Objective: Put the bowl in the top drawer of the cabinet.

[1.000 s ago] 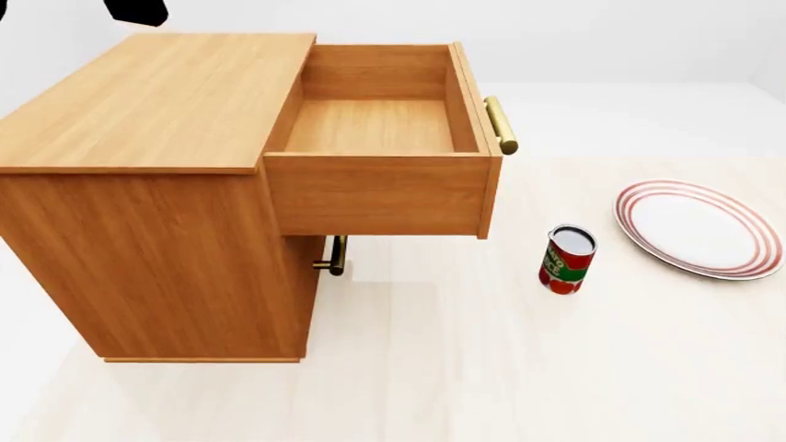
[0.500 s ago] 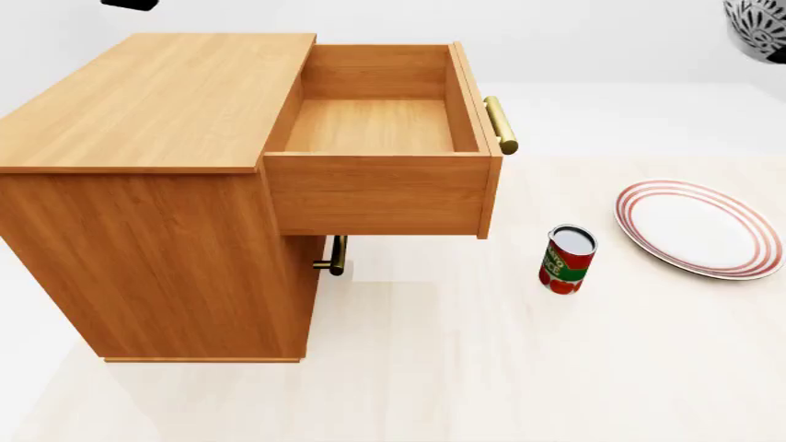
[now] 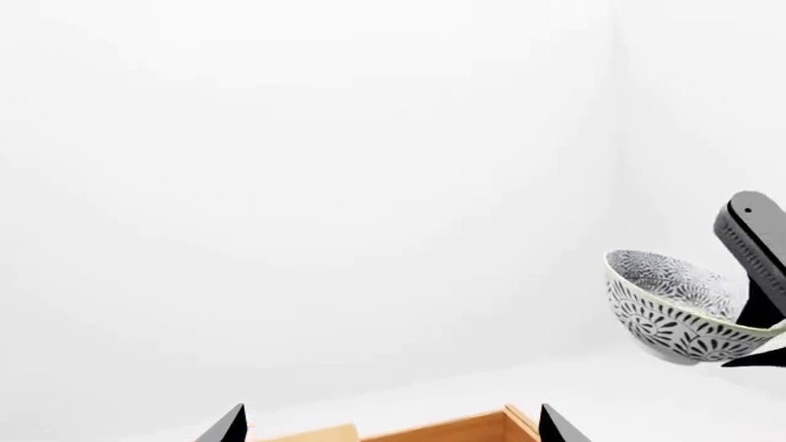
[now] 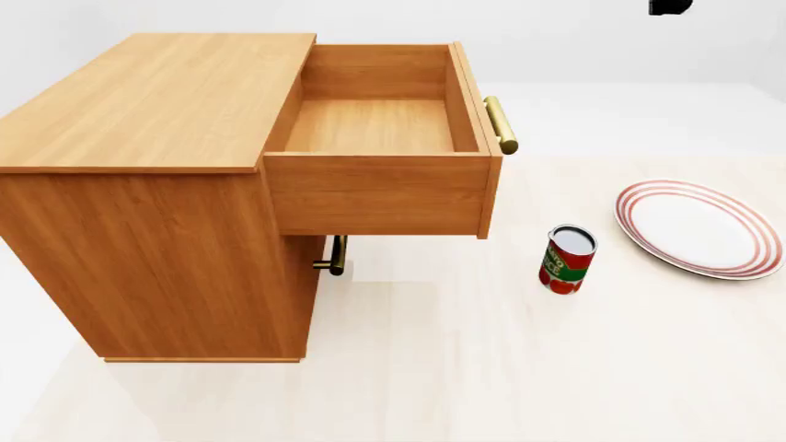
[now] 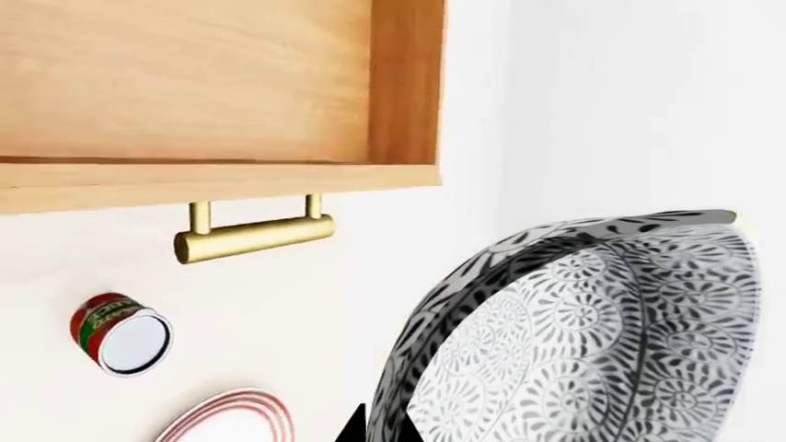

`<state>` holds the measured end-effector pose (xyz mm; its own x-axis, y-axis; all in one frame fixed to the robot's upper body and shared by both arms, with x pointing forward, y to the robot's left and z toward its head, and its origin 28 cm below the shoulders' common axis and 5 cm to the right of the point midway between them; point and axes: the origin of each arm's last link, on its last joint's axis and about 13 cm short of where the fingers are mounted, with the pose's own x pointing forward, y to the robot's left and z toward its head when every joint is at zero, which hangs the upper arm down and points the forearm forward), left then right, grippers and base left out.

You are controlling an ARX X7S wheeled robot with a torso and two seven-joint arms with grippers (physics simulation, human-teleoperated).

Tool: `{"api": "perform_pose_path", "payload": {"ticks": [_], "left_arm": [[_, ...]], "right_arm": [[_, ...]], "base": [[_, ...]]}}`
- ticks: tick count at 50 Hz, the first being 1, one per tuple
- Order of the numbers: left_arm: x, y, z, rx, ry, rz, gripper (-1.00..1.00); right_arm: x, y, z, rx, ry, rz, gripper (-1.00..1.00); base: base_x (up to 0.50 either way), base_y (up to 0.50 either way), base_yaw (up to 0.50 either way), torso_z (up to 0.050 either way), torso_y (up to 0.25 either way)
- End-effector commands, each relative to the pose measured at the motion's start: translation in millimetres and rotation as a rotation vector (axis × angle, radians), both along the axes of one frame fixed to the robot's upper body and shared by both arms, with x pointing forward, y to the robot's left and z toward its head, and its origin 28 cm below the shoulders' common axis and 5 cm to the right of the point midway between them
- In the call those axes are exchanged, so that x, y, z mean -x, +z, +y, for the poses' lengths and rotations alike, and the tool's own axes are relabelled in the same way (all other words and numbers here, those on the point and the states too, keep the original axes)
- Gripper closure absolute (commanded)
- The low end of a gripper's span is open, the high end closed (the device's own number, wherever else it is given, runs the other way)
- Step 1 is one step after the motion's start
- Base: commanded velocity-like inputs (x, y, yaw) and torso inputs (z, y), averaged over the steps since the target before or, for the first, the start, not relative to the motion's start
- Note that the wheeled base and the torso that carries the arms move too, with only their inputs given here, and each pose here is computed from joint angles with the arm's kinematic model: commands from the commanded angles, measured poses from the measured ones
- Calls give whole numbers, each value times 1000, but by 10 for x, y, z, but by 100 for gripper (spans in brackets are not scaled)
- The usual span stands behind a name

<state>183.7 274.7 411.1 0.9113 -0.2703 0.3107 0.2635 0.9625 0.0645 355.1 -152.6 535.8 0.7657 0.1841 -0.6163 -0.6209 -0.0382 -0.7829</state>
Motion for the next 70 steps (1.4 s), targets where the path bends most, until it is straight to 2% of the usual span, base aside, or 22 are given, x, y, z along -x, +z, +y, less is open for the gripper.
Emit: {"api": "perform_pose_path", "payload": {"ticks": [1, 10, 20, 28, 41, 52, 58, 70], "left_arm": [[115, 13, 29, 10, 18, -22, -100], [184, 42, 60, 7, 36, -34, -100], [237, 57, 82, 10, 45, -41, -100], [294, 63, 105, 15, 54, -45, -100], [401, 82, 131, 20, 60, -60, -100], [426, 54, 150, 23, 36, -86, -100], [449, 44, 148, -3, 29, -100, -100], [476, 58, 166, 3, 29, -109, -100]], "right_arm": [[-87, -19, 488, 64, 186, 20, 100], [-33, 52, 727, 68, 279, 5, 100], [53, 143, 872, 113, 296, 107, 100], [45, 70, 1015, 119, 303, 212, 100], [-50, -154, 1196, 124, 383, 261, 100], [-110, -239, 1184, 159, 343, 270, 100], [-85, -194, 1172, 167, 321, 247, 100], [-14, -92, 1185, 173, 334, 195, 100]], "base": [[0, 0, 0, 0, 0], [0, 0, 0, 0, 0], [0, 0, 0, 0, 1], [0, 0, 0, 0, 0], [0, 0, 0, 0, 0], [0, 0, 0, 0, 1], [0, 0, 0, 0, 0], [0, 0, 0, 0, -89]]}}
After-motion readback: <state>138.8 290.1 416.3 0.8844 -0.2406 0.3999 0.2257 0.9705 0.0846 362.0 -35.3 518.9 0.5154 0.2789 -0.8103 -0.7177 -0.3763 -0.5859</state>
